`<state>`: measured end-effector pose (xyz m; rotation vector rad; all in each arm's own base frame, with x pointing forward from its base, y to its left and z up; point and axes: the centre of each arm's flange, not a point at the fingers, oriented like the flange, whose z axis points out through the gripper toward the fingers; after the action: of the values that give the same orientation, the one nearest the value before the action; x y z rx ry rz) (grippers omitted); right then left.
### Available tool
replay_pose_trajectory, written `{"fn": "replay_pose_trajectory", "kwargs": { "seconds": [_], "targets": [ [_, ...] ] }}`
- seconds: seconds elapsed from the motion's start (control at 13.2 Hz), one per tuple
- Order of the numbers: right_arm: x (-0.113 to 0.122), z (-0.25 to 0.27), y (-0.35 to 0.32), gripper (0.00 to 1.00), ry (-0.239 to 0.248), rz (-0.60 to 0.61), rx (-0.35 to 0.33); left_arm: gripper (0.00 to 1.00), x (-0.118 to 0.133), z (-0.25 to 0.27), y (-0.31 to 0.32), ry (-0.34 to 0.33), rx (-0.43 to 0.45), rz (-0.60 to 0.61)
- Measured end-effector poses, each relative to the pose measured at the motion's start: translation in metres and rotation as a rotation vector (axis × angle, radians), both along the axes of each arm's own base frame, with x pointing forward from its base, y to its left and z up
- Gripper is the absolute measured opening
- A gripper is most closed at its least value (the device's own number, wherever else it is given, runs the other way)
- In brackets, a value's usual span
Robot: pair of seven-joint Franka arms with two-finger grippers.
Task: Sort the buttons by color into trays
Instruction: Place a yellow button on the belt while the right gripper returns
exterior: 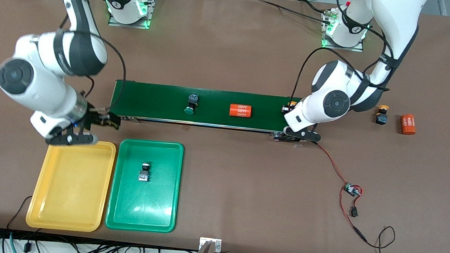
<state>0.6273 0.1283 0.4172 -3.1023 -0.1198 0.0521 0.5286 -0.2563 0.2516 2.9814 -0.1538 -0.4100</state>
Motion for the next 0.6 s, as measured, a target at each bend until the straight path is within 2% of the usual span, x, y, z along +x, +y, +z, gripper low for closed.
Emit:
{"fn": "replay_pose_trajectory", "kwargs": {
  "seconds": [0.15, 0.23, 0.45, 0.6],
  "targets": [
    [-0.038, 0.002, -0.006, 1.0, 0.002, -0.057, 0.001, 0.37, 0.0, 0.0, -0.003, -0.007, -0.003, -0.003],
    [-0.056, -0.004, 0.0, 1.0, -0.013, -0.092, 0.007, 0.44, 0.002, 0.003, -0.004, -0.014, -0.005, -0.003],
    [-0.105, -0.04, 0.066, 1.0, -0.031, -0.188, 0.022, 0.75, 0.013, 0.037, 0.007, -0.064, -0.009, 0.021],
    [-0.124, -0.057, 0.108, 1.0, -0.03, -0.232, 0.033, 0.95, 0.028, 0.065, 0.049, -0.083, 0.003, 0.09]
  ]
}}
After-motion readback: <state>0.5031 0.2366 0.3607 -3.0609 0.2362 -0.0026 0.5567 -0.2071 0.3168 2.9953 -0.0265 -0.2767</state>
